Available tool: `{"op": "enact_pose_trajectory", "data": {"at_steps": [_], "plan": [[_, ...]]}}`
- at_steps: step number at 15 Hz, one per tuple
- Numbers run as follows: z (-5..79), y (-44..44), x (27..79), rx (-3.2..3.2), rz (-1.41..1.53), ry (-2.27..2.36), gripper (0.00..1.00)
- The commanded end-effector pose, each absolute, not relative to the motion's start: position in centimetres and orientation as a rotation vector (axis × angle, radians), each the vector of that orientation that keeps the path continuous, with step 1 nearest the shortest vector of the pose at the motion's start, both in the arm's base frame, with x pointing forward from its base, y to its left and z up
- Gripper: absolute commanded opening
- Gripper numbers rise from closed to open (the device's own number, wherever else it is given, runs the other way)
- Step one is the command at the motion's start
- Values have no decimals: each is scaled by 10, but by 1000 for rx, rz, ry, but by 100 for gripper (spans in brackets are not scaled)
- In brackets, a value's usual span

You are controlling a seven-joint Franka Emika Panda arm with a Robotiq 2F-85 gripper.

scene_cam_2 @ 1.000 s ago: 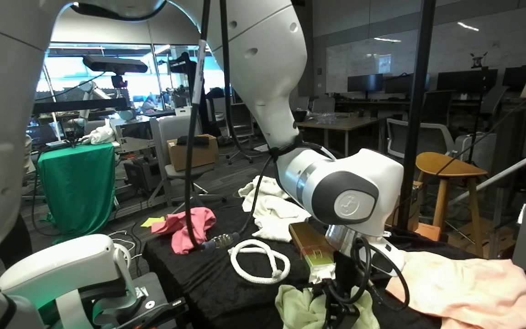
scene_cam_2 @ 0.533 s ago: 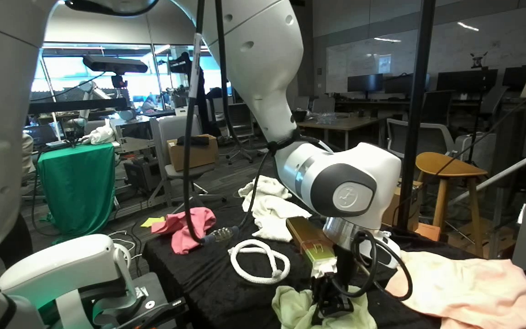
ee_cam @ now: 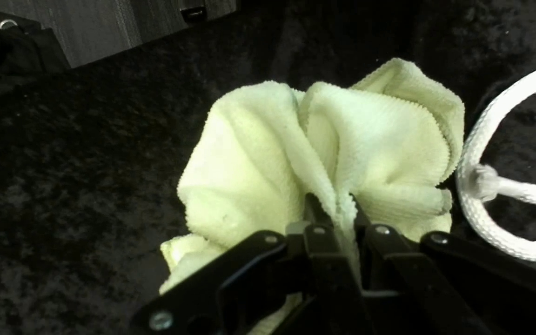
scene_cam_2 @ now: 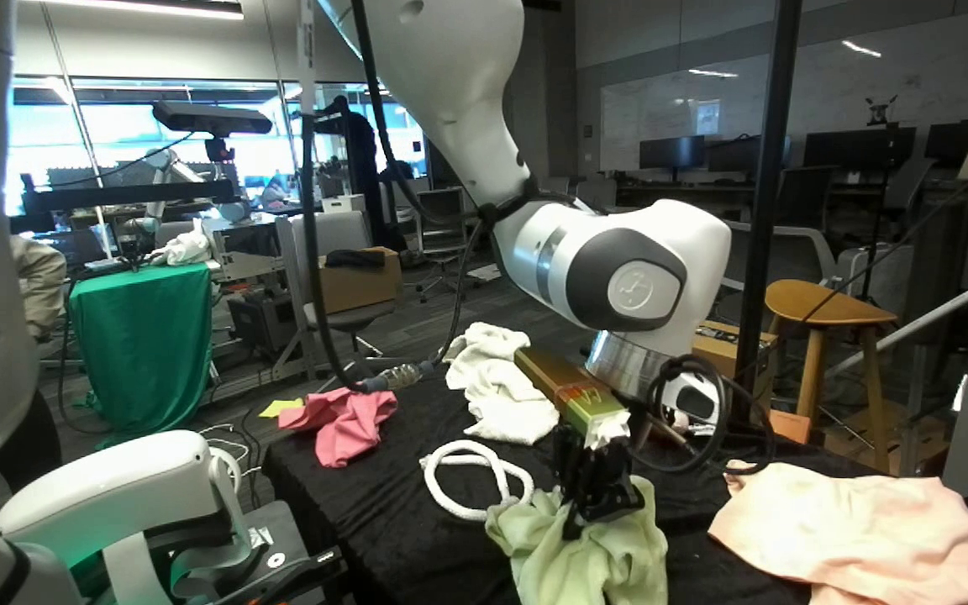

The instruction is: Put the green towel, the peach shirt, the turnip plushie, the white towel and the pink shirt in the center, respectively

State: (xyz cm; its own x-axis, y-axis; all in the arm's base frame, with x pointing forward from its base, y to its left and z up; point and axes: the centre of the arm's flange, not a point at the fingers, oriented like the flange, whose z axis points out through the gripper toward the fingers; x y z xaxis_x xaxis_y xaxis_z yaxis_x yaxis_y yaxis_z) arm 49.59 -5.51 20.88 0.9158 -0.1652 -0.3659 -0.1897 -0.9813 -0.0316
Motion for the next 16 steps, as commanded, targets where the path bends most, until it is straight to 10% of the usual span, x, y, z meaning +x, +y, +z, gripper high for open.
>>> {"op": "enact_pose_trajectory", "data": {"at_steps": [1, 13, 16], "plan": [[270, -26, 486, -3004, 513, 75, 7], [342, 145, 462, -2957, 504, -429, 8], [345, 164, 461, -2941, 506, -461, 37]]}}
